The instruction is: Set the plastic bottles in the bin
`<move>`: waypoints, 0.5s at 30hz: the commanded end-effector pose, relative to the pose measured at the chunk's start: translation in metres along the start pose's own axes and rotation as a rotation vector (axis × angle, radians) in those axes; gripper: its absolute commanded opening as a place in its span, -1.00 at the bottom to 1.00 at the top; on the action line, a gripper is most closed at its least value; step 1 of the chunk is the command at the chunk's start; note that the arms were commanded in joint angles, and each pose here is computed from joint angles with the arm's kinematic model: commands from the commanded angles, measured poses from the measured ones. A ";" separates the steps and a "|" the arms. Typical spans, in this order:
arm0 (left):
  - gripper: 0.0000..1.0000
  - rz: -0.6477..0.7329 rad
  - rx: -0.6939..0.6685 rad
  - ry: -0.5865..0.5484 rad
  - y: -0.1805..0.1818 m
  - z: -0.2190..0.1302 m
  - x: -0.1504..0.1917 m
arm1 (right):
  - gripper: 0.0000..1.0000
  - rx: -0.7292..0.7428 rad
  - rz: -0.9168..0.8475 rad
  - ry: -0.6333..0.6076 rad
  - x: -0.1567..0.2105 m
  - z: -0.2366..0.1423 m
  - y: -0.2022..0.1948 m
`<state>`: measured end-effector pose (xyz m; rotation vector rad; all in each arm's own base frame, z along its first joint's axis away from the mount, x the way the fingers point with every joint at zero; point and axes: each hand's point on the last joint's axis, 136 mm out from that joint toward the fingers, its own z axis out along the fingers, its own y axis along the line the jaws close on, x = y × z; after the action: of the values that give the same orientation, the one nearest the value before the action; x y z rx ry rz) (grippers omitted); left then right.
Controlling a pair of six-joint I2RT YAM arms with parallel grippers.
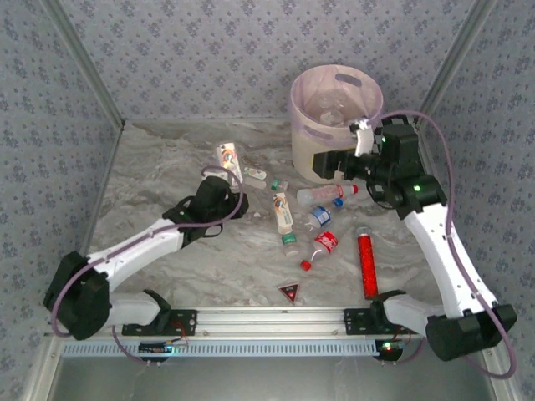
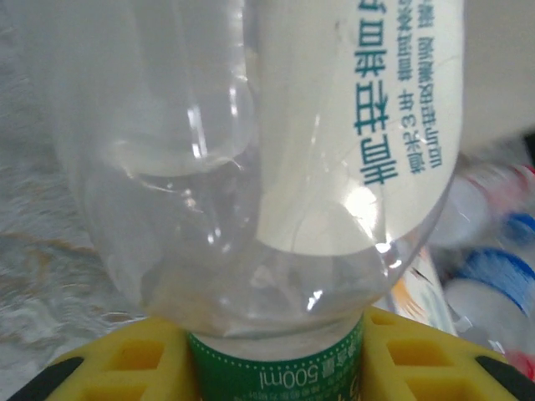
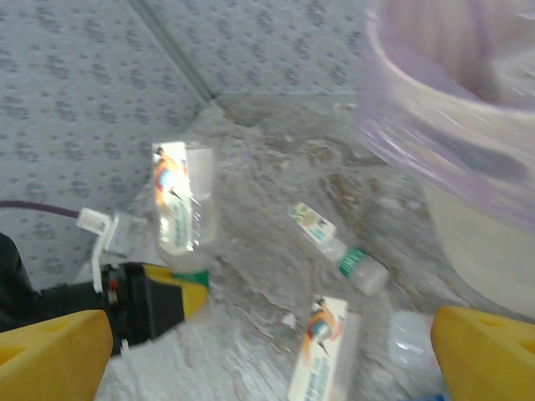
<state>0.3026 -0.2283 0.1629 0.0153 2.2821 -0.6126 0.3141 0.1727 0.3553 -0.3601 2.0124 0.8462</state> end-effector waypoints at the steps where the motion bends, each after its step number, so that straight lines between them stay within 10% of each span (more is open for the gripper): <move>1: -1.00 0.242 0.241 -0.070 -0.048 -0.025 -0.010 | 0.99 -0.159 -0.012 0.031 -0.011 0.011 0.031; 15: -1.00 0.405 0.571 -0.093 -0.104 -0.067 0.017 | 1.00 -0.297 -0.090 0.255 0.011 0.072 0.074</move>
<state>0.2382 -0.2814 0.2111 0.5912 1.9835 -0.9018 0.3277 0.2652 0.3501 -0.6243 2.0905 1.0515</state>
